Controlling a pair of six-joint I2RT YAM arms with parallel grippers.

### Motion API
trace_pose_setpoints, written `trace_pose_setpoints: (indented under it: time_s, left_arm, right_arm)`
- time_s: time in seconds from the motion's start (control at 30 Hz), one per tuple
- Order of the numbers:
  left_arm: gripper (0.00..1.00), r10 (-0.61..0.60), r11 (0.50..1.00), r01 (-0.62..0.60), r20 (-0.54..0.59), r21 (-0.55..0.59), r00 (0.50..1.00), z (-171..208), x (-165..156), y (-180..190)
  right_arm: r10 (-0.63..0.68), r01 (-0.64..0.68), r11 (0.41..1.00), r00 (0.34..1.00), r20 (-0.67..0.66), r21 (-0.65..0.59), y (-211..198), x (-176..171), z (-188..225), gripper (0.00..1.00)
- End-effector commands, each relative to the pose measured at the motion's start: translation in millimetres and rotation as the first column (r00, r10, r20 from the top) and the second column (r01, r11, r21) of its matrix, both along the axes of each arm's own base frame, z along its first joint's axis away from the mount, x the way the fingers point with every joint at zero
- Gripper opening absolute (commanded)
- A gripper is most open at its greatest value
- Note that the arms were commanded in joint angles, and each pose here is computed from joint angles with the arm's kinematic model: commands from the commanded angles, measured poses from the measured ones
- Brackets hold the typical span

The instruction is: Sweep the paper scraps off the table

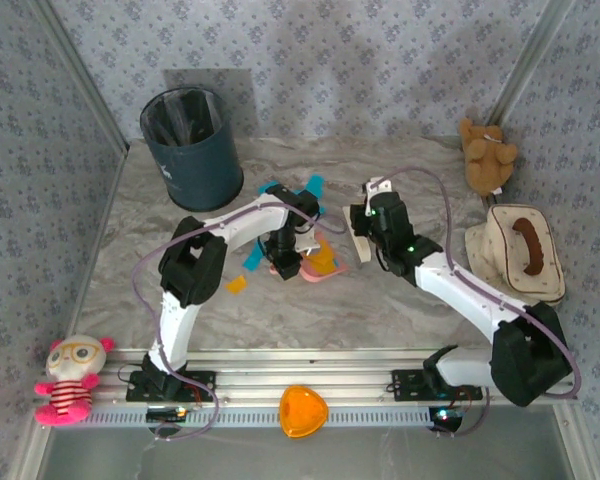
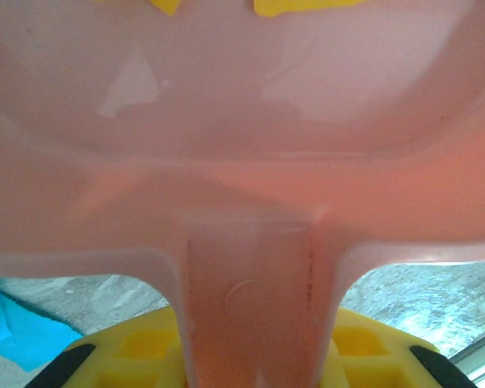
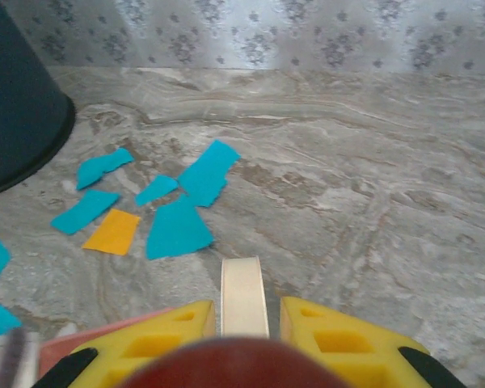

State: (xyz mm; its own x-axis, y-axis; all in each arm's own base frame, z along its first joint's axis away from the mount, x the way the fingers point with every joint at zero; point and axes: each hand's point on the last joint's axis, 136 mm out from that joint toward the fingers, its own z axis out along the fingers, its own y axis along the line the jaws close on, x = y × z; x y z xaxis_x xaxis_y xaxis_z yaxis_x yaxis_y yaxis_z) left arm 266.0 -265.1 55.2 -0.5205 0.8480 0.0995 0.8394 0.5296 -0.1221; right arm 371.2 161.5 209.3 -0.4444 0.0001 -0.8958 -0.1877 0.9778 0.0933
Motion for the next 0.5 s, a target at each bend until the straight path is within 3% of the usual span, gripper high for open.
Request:
trace_pose_setpoints:
  time_s: [0.0,0.47]
  left_arm:
    - [0.0,0.019,0.997,-0.015,0.043,-0.08,0.999,26,2,-8]
    - [0.0,0.102,0.977,-0.072,0.14,-0.202,0.985,77,20,-8]
  right_arm:
    - [-0.086,0.087,0.996,0.996,0.028,-0.011,-25,-2,10,0.0]
    - [-0.13,0.131,0.991,0.991,0.035,-0.01,-57,-8,17,0.0]
